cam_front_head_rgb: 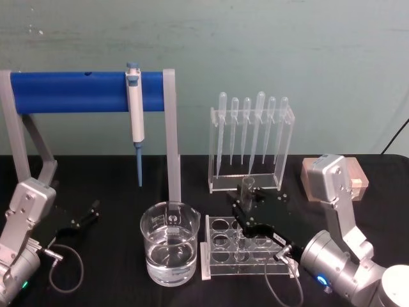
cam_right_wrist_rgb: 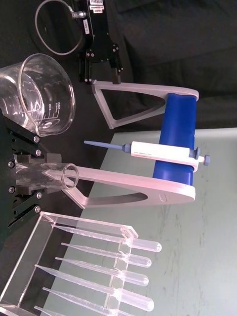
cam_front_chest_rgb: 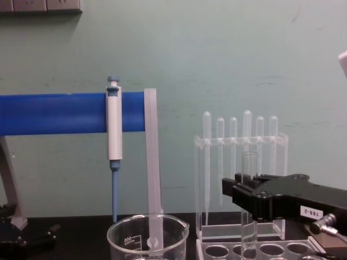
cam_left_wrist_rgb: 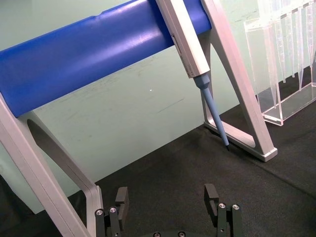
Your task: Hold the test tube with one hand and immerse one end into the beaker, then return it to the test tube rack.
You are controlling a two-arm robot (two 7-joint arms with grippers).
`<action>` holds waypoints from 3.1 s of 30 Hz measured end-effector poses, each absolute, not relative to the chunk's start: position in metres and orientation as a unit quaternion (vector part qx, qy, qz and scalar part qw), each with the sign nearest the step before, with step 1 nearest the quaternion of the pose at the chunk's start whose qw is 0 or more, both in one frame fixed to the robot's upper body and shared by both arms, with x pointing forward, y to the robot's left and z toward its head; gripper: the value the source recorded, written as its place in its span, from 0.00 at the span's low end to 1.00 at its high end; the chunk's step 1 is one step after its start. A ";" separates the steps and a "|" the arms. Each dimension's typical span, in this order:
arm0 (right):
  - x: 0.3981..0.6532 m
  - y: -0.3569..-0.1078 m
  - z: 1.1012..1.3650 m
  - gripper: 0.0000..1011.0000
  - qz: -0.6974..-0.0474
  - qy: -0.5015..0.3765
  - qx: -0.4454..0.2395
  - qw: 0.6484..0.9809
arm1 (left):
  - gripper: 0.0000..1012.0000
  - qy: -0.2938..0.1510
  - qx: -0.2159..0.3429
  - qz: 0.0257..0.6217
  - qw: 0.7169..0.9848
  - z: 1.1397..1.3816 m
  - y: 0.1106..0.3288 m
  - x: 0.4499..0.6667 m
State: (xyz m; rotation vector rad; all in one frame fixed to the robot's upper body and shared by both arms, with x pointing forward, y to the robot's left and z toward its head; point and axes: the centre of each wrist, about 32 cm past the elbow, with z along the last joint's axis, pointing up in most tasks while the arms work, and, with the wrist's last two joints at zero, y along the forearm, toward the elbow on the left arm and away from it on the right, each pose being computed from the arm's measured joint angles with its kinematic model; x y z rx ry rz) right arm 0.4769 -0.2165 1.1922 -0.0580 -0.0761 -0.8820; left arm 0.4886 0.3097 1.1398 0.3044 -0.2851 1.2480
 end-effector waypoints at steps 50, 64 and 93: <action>0.476 -0.216 1.186 0.80 -0.429 -0.029 -0.027 0.902 | 0.99 -0.132 0.141 0.580 0.791 1.140 0.310 0.489; 0.476 -0.220 1.197 0.99 -0.434 -0.040 -0.011 0.900 | 0.99 -0.132 0.142 0.580 0.791 1.140 0.310 0.489; 0.465 -0.256 1.233 0.99 -0.500 -0.083 0.054 0.860 | 0.99 -0.132 0.141 0.580 0.791 1.140 0.310 0.489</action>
